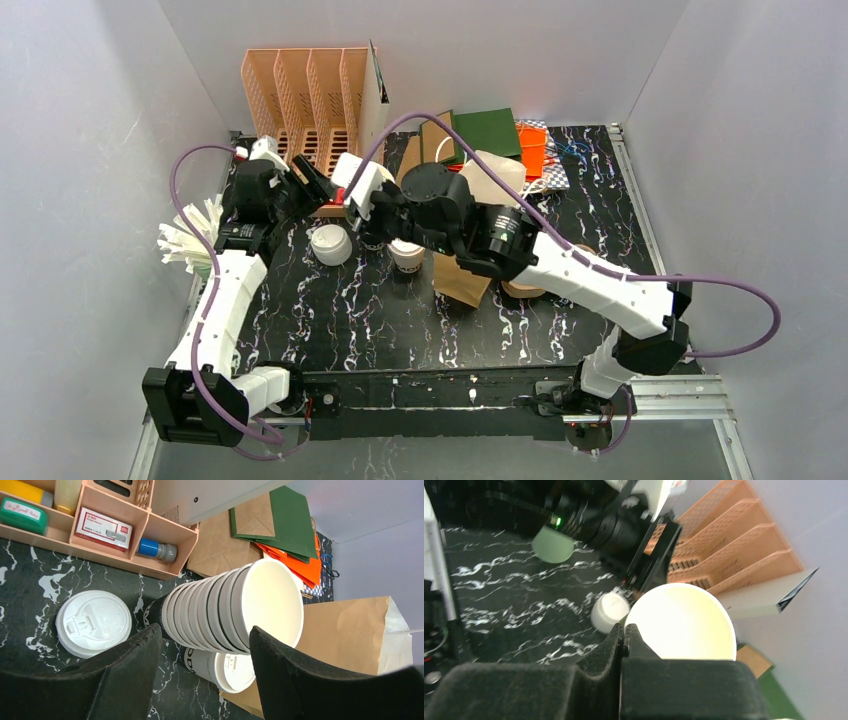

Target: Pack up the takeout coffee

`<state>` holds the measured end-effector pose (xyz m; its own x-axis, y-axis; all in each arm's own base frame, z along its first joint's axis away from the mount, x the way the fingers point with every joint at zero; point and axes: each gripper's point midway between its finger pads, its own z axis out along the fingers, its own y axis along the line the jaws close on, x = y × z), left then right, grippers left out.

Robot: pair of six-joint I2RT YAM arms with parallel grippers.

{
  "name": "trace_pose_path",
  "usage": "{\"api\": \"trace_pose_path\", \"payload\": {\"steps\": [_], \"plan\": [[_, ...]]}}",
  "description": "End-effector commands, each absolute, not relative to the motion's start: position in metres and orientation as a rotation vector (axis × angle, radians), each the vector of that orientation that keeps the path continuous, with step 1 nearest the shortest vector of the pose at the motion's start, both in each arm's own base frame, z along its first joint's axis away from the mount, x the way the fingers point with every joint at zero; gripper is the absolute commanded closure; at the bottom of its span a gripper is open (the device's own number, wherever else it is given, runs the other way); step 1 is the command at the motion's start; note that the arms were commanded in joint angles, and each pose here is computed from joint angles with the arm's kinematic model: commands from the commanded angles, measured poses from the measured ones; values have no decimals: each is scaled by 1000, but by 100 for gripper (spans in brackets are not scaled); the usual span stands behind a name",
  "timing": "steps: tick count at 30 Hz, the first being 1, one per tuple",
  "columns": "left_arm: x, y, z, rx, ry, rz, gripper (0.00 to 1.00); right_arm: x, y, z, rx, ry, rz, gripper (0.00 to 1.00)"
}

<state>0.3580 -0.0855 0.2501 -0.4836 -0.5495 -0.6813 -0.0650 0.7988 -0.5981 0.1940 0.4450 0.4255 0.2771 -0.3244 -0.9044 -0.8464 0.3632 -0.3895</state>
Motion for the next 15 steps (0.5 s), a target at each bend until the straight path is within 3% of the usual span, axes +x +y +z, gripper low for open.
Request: {"api": "trace_pose_path", "payload": {"steps": [1,15], "plan": [[344,-74,282,-404,1984,-540,37,178,431,400,-1157,1435,575,99],[305,-29,277,-495,1981,-277,33,157,414,254,-1109,1693,617,99]]}}
